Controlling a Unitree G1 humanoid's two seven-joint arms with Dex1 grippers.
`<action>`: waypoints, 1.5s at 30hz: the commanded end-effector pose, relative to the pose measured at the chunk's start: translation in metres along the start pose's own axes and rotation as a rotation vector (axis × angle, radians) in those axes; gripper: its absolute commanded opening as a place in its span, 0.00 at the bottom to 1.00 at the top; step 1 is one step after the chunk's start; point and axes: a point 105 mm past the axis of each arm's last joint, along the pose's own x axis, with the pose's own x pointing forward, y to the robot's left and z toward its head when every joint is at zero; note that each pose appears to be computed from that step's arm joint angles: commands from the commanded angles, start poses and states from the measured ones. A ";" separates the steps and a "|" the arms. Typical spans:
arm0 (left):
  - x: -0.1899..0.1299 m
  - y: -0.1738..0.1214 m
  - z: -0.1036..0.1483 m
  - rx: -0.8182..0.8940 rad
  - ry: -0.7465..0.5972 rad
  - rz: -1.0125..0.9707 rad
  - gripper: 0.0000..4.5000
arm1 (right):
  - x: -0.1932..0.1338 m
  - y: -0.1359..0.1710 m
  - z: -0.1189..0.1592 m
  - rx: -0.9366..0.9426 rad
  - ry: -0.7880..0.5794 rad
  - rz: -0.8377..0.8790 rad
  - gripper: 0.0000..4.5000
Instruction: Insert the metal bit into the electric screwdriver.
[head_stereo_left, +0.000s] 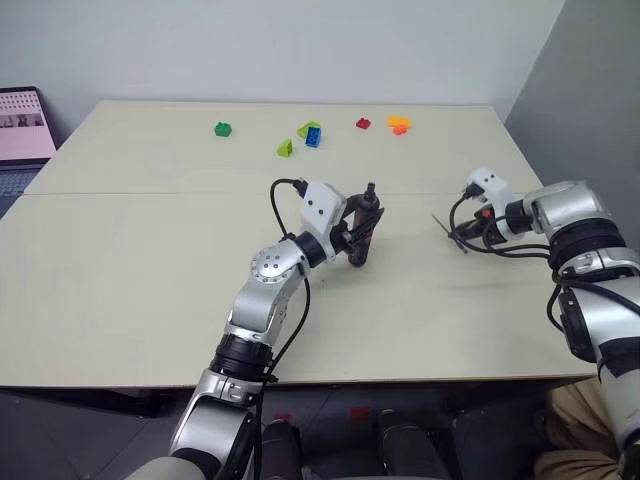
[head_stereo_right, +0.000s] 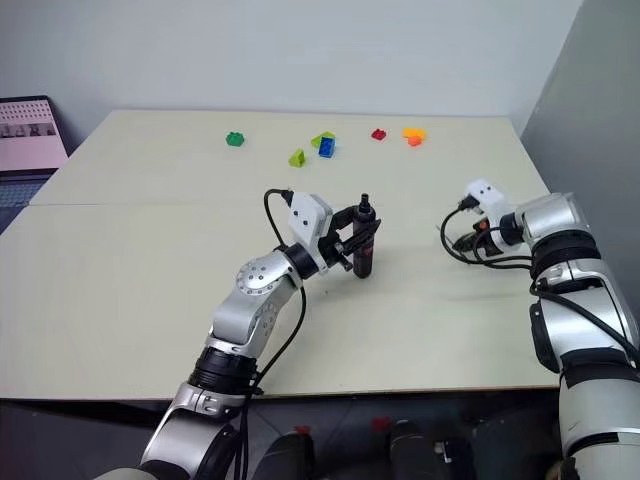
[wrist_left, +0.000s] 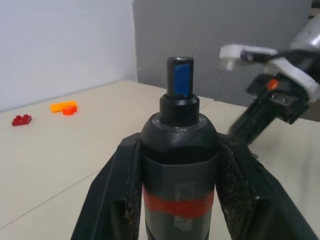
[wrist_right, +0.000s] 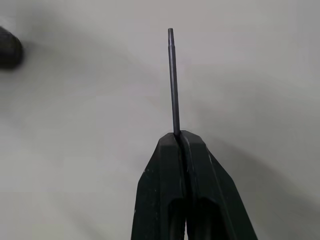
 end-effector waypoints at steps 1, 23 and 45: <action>0.001 -0.004 0.032 -0.002 -0.086 0.010 0.37 | -0.020 0.012 0.031 0.016 -0.199 -0.004 0.00; -0.004 -0.011 0.014 0.018 -0.034 0.141 0.37 | -0.070 0.117 0.116 0.051 -1.040 0.016 0.00; -0.013 -0.001 0.008 0.068 -0.047 0.238 0.37 | -0.042 0.185 0.115 -0.039 -1.165 -0.041 0.00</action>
